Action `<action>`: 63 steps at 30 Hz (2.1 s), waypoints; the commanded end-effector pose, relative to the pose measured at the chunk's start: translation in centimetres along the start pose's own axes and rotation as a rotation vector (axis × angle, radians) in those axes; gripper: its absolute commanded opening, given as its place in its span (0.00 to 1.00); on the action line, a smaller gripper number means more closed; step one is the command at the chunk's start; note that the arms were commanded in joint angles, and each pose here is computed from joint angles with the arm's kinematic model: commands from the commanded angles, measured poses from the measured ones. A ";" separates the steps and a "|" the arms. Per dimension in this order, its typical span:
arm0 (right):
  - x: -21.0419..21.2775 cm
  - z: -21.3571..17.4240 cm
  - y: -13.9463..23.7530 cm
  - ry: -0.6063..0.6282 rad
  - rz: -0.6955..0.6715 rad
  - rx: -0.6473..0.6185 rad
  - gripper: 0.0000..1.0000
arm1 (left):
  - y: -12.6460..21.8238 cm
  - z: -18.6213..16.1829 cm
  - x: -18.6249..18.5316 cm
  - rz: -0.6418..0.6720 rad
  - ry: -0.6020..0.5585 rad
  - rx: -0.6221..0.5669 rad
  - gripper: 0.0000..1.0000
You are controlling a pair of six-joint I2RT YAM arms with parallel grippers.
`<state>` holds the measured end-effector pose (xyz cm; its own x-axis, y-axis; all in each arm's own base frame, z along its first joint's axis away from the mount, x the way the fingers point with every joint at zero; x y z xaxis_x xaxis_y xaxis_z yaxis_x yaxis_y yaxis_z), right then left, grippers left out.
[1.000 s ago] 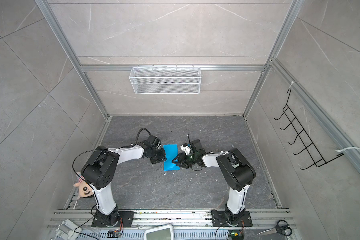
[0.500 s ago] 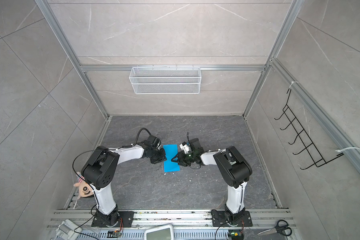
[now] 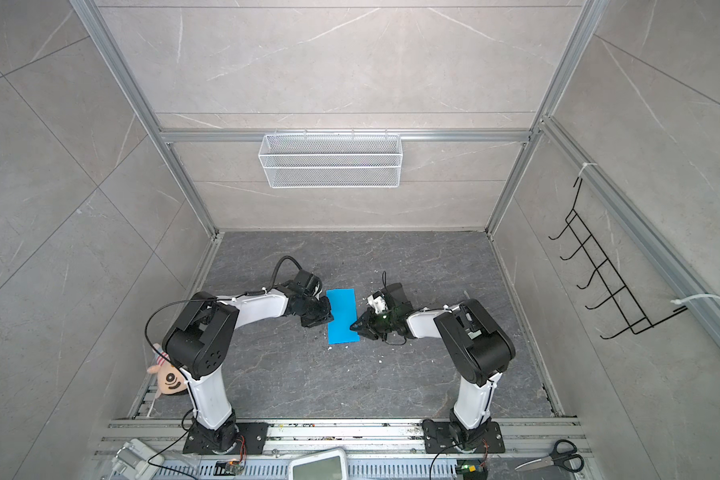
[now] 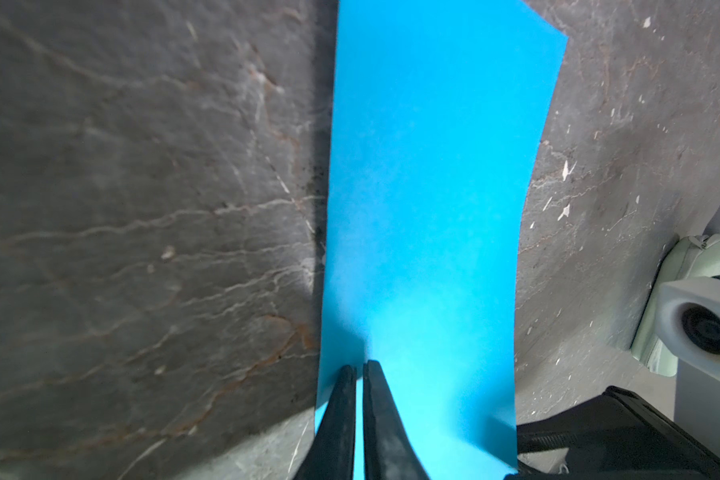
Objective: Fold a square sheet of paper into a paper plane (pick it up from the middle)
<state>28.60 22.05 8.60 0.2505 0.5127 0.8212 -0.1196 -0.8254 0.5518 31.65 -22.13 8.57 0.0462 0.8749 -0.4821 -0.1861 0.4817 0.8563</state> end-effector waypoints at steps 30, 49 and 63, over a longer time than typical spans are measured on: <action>-1.0 -1.2 0.6 -0.098 -0.105 0.032 0.02 | -0.1 -1.5 0.7 -0.076 -0.049 -0.016 0.18; -1.1 -1.8 2.0 -0.036 -0.233 0.090 0.02 | 0.3 -0.1 -0.8 -0.115 -0.138 -0.033 0.18; -0.9 -1.2 2.0 -0.014 -0.272 0.070 0.03 | 3.5 0.4 -1.7 -0.088 -0.177 -0.147 0.23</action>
<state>26.67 20.24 9.09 0.2892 0.6956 0.6577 0.0194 -0.6912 0.7224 31.07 -21.72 10.83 0.1857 0.8495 -0.4938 -0.2740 0.5273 0.8043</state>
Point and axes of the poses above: each gripper's point midway between its finger pads, its own y axis back along the fingers, its own x axis along the line the jaws close on, z = x × y, the point moved 8 cm from there along y, back along the fingers, and after that the axes turned 9 degrees about -y, right-handed, at the moved point
